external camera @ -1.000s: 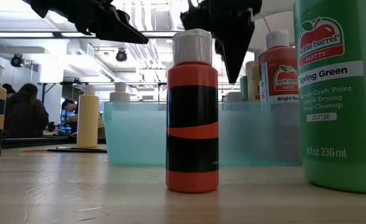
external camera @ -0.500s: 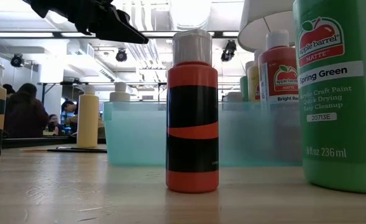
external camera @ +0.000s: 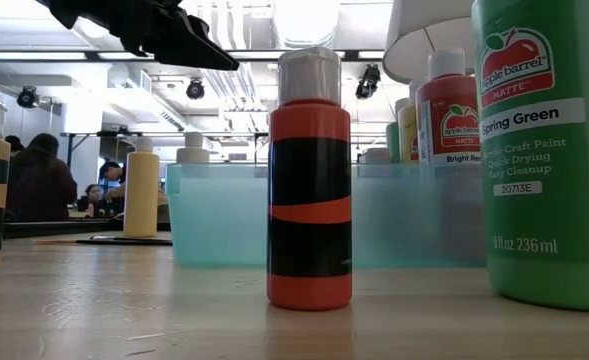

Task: Pick & Place Paint Supplies
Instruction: Put the dark pink paint bottle into the green bin

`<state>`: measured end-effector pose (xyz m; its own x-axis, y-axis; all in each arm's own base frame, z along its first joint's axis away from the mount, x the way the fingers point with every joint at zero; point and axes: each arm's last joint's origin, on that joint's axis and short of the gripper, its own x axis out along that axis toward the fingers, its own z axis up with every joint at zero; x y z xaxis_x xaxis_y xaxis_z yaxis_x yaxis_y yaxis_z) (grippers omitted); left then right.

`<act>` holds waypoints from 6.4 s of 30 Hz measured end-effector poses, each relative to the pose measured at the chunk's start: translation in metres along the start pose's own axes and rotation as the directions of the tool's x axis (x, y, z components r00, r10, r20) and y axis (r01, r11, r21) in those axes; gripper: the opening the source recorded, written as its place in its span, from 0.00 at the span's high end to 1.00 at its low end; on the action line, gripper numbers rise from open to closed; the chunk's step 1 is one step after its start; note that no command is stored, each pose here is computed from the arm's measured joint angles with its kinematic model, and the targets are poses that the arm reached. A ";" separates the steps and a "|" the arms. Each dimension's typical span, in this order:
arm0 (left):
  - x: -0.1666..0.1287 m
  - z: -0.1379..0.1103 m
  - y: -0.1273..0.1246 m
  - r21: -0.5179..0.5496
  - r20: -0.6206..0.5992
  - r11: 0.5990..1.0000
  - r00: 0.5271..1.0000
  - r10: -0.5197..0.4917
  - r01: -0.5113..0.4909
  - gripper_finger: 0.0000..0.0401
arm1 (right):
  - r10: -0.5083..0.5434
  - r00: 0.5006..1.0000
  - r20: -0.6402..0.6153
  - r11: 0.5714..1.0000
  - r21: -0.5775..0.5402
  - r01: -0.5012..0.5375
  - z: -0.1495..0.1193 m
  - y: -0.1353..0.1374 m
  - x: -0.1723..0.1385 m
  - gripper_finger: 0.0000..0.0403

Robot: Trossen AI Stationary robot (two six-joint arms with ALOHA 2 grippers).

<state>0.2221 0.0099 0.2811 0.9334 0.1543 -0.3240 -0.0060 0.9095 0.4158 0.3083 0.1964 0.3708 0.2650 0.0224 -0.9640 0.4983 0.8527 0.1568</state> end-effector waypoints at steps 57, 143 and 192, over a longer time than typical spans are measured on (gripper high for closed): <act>0.000 0.000 0.000 -0.002 -0.002 1.000 1.000 -0.001 0.001 0.53 | -0.169 0.949 -0.266 0.975 0.098 0.201 -0.031 -0.083 0.121 0.51; 0.000 0.000 0.000 -0.003 -0.002 1.000 1.000 -0.002 0.002 0.53 | -0.155 0.966 -0.205 0.980 0.089 0.176 -0.047 -0.080 0.124 0.51; 0.000 0.000 0.000 -0.003 -0.002 1.000 1.000 -0.002 0.002 0.53 | -0.266 0.935 -0.235 0.957 0.048 0.285 -0.045 -0.086 0.097 0.72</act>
<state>0.2221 0.0098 0.2808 0.9327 0.1537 -0.3264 -0.0055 0.9107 0.4130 0.2539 0.1491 0.2543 -0.0792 -0.0835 -0.9934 0.5925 0.7974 -0.1142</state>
